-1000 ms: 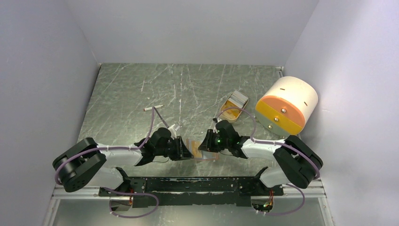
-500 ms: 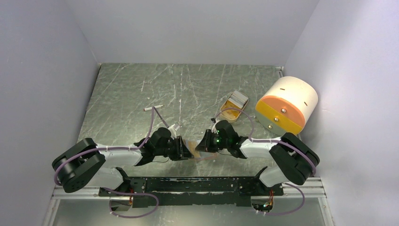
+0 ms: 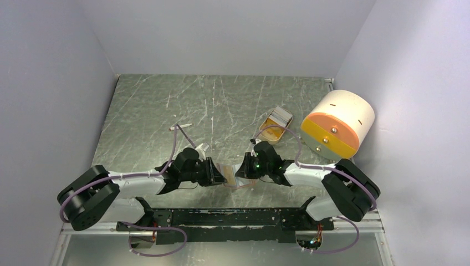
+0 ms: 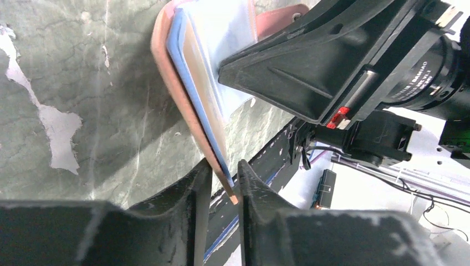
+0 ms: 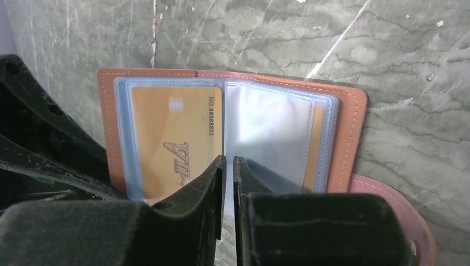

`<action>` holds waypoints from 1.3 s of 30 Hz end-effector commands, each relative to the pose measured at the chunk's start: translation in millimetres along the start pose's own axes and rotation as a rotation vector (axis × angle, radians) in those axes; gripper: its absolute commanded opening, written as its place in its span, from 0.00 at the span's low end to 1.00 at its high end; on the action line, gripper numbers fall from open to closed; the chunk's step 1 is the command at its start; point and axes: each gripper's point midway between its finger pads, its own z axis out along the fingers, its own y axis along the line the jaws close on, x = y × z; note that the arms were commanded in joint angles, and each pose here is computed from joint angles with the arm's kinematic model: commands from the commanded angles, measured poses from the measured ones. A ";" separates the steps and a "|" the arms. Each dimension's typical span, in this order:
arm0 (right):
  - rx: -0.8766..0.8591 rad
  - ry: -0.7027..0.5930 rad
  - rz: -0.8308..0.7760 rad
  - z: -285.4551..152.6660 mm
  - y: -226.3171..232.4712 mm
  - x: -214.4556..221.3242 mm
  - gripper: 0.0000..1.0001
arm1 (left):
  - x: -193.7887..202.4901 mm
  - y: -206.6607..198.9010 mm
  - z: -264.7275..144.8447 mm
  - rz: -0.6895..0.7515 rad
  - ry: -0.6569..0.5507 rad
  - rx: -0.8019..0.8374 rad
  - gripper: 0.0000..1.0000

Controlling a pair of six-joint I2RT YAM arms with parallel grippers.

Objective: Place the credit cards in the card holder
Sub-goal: Insert the credit card into the card holder, then turn over the card slot in the card holder.

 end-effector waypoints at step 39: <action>0.190 -0.125 -0.056 -33.5 -30.1 -18.2 0.29 | -22.7 -2.9 25.8 0.116 0.027 -0.081 0.09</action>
